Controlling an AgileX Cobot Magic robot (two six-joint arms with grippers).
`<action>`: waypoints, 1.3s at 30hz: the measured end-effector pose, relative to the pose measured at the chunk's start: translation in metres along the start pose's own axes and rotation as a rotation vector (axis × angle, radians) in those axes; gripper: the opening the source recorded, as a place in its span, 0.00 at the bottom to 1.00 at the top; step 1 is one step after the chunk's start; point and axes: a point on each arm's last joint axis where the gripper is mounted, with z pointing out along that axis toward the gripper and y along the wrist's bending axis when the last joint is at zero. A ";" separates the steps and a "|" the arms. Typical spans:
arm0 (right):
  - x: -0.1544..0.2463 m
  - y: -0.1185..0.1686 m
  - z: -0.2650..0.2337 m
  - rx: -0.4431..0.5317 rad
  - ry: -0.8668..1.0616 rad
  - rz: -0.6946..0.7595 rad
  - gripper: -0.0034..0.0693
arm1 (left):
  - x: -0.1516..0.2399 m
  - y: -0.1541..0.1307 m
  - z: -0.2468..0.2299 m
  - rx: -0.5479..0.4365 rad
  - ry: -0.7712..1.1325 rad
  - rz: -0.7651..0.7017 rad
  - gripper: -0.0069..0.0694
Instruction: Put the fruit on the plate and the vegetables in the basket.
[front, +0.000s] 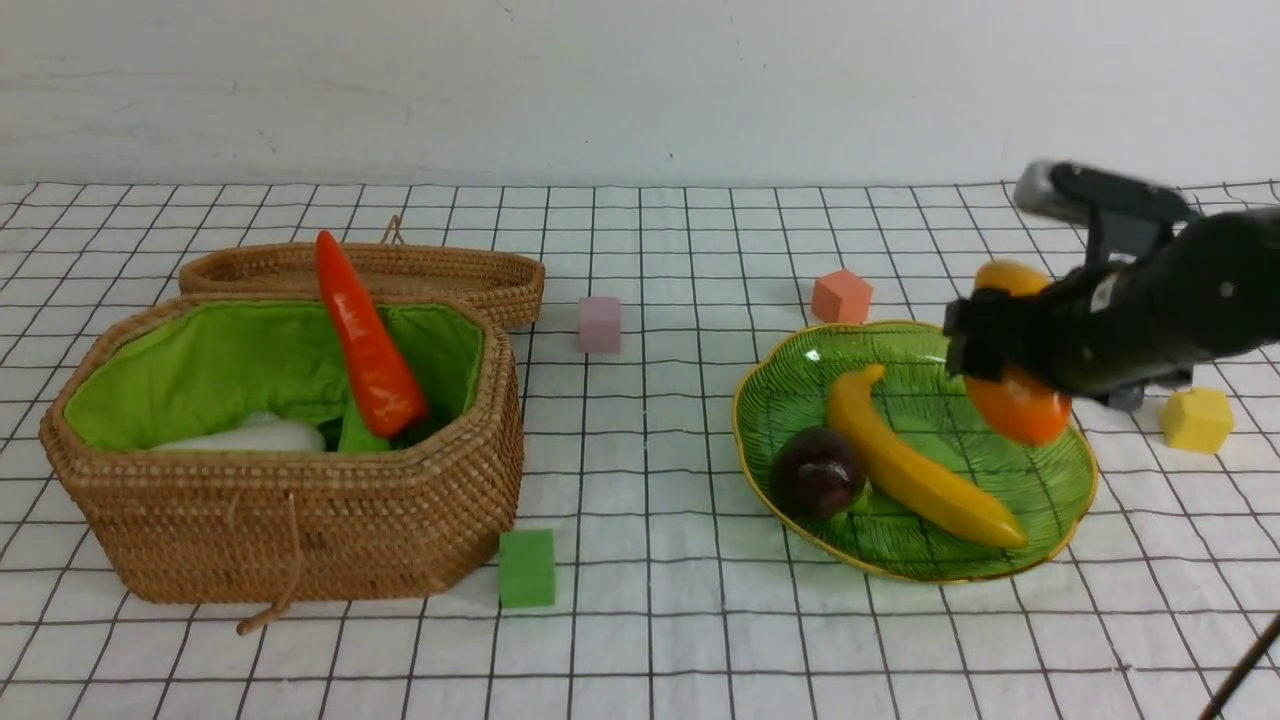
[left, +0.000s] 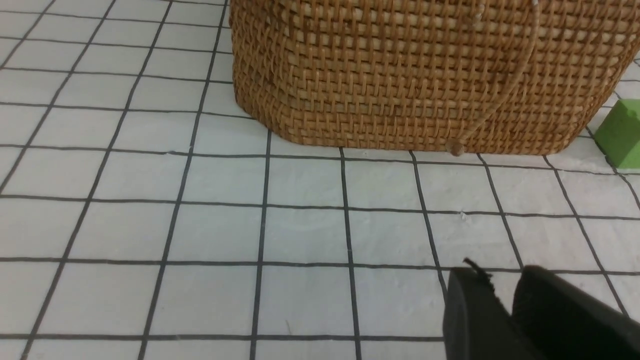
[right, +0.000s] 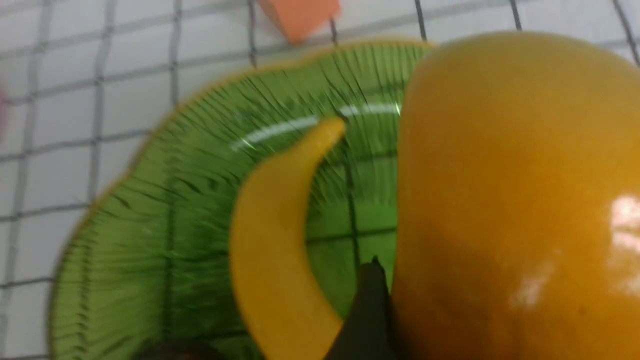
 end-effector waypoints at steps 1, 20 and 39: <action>0.003 -0.001 0.004 0.008 0.024 0.001 0.90 | 0.000 0.000 0.000 0.000 0.000 0.000 0.26; -0.009 0.006 -0.186 -0.041 -0.158 -0.152 0.32 | 0.000 0.000 0.000 0.000 0.000 0.000 0.28; 0.181 -0.064 -0.244 -0.106 -0.455 -0.252 0.04 | 0.000 0.000 0.000 0.000 0.000 0.000 0.29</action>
